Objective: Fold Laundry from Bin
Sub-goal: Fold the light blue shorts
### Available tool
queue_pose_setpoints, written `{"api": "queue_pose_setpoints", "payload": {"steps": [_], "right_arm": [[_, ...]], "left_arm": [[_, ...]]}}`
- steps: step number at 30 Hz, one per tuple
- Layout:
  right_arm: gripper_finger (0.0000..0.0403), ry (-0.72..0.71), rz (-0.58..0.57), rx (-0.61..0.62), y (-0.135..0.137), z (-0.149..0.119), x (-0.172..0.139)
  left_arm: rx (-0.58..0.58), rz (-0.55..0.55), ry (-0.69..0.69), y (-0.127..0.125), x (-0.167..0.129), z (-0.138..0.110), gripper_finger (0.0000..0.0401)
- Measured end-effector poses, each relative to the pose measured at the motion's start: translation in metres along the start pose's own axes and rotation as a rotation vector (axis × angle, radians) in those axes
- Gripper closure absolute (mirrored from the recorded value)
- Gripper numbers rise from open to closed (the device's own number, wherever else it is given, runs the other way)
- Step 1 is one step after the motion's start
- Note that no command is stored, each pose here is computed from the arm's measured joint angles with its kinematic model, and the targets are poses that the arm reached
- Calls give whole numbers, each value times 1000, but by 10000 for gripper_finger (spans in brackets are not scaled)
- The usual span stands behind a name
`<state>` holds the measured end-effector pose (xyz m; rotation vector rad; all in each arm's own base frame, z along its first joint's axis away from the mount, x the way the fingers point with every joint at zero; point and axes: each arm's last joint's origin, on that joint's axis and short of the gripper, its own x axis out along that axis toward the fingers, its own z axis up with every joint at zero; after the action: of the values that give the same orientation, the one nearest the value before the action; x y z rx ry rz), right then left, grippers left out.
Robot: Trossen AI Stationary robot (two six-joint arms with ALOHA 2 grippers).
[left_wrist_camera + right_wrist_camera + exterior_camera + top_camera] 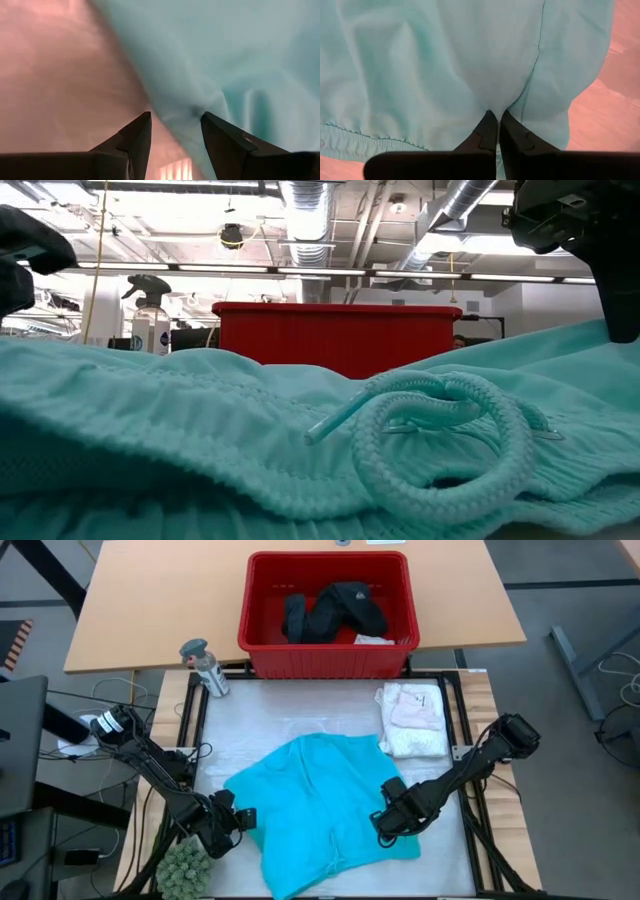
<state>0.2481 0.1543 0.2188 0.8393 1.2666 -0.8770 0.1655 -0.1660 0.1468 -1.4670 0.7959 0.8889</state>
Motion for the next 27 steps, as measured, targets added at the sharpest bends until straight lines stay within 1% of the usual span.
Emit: {"api": "queue_pose_setpoints", "payload": {"steps": [2, 4, 7, 12, 15, 16, 21, 23, 27], "right_arm": [[368, 0, 0, 0, 0, 0, 0], [368, 0, 0, 0, 0, 0, 0], [368, 0, 0, 0, 0, 0, 0], [368, 0, 2, 0, 0, 0, 0], [368, 0, 0, 7, 0, 0, 0], [368, 2, -3, 12, 0, 0, 0], [374, 3, -53, 50, -5, 0, 0], [373, 1, -70, 48, -7, -2, 0], [362, 16, -100, 31, -10, -6, -2]], "left_arm": [[4, -16, -21, -1, 0, 1, 241], [11, -8, -38, -1, 5, 2, 246], [21, -3, -53, 0, 15, -1, 269], [41, -64, -55, -2, 30, -10, 336], [79, -71, -54, -2, 28, -10, 386], [85, -73, -59, -2, 26, -9, 392], [101, -40, -63, 1, 6, 0, 399], [104, -45, -67, 1, -4, 4, 400], [127, -4, -104, 4, -19, 16, 400]]}}
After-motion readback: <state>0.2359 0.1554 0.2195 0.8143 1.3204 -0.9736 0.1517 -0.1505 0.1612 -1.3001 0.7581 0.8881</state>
